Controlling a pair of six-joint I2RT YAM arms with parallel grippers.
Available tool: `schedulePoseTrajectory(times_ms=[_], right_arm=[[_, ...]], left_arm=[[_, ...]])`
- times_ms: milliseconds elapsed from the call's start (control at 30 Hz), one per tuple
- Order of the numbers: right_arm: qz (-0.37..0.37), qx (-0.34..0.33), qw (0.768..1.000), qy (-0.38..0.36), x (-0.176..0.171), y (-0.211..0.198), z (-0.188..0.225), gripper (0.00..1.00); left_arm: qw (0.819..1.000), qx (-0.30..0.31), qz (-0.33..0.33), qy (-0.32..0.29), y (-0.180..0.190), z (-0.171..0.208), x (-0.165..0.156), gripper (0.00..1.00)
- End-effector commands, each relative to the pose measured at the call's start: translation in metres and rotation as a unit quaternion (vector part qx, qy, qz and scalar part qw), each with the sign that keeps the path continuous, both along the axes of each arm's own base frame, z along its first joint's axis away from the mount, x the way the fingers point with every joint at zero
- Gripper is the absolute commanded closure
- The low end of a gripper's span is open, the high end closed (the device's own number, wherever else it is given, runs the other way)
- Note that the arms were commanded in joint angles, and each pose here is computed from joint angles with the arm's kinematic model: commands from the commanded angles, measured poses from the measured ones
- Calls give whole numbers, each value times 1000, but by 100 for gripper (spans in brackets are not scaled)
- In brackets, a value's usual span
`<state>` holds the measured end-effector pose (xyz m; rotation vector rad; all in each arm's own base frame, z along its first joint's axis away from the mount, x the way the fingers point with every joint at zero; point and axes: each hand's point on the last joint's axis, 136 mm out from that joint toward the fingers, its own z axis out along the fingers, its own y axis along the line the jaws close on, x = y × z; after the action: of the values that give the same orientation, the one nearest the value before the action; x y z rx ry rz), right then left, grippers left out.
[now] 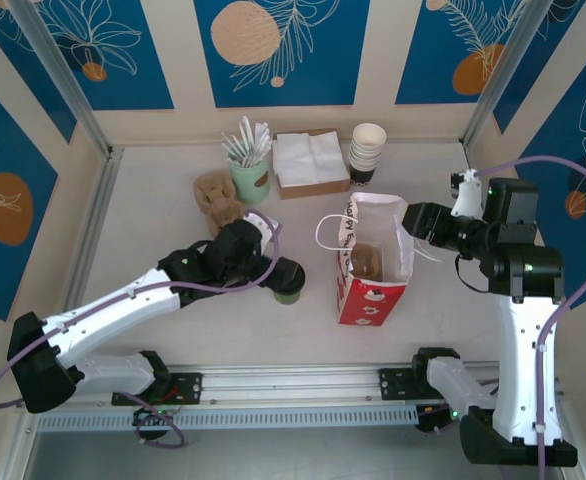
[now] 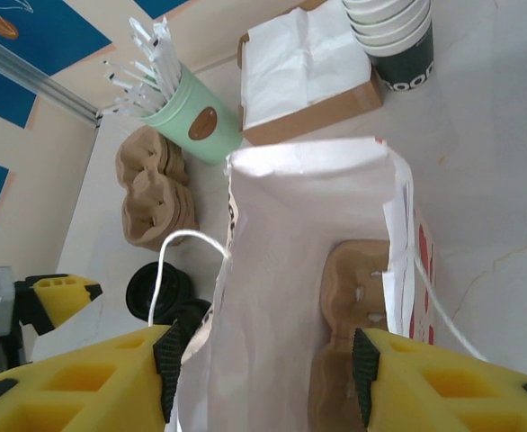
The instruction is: Pack the takeout coffee
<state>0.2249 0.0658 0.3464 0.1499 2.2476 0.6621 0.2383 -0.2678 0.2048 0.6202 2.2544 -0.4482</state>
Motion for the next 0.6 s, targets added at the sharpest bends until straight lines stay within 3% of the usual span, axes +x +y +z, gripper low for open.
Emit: schedulePoseTrajectory(times_ms=[0, 467, 567], right_arm=[[9, 11, 999, 28, -11, 5, -15, 44], [6, 15, 999, 51, -8, 5, -30, 45], [10, 18, 999, 49, -7, 6, -30, 45]], left_arm=[[1000, -20, 20, 7, -5, -4, -2, 0], [996, 45, 55, 52, -20, -34, -11, 1], [995, 59, 52, 55, -25, -39, -12, 5]])
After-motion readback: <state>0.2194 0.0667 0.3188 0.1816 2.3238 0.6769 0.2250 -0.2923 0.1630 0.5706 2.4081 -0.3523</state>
